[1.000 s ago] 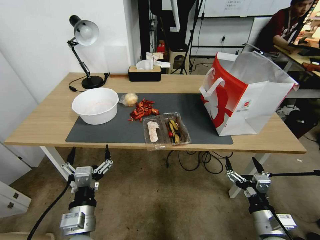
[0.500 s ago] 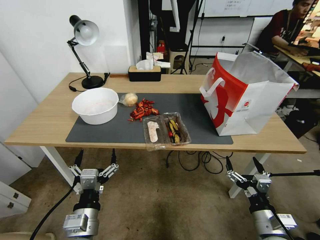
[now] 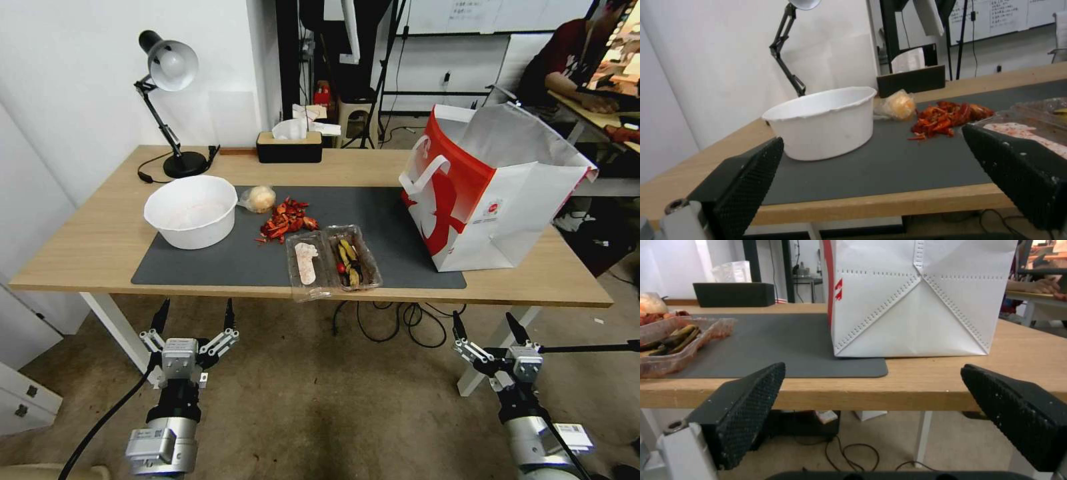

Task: Pick up the trash from the table and place it into the takeout bag.

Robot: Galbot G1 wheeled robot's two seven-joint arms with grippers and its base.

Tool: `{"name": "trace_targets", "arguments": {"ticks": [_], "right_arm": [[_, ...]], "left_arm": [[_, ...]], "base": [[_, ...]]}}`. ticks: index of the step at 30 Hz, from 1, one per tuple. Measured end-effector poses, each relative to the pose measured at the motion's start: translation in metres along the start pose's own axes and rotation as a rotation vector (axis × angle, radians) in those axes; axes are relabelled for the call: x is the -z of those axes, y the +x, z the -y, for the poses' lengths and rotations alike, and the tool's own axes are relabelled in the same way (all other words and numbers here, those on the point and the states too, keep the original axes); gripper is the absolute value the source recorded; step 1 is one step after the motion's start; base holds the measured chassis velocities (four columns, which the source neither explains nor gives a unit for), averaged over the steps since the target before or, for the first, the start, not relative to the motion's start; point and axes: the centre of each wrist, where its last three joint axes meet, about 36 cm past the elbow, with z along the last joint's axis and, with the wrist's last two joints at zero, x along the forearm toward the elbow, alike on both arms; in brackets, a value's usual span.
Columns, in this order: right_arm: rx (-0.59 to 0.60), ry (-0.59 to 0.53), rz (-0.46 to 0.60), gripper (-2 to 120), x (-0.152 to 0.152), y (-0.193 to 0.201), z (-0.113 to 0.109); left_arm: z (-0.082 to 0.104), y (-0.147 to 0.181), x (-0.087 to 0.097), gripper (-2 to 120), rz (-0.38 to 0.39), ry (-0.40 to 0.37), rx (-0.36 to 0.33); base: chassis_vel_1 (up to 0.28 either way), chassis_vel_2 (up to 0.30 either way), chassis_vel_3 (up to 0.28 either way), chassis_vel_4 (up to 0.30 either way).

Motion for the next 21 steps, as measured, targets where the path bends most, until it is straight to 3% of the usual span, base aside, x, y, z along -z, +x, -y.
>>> {"name": "trace_targets", "arguments": {"ticks": [21], "right_arm": [[0.013, -0.004, -0.001, 100, -0.0005, -0.0028, -0.002]], "left_arm": [[-0.0069, -0.0084, 0.0032, 100, 0.033, -0.017, 0.003]], "base": [[0.0, 0.0, 0.0, 0.0]]}}
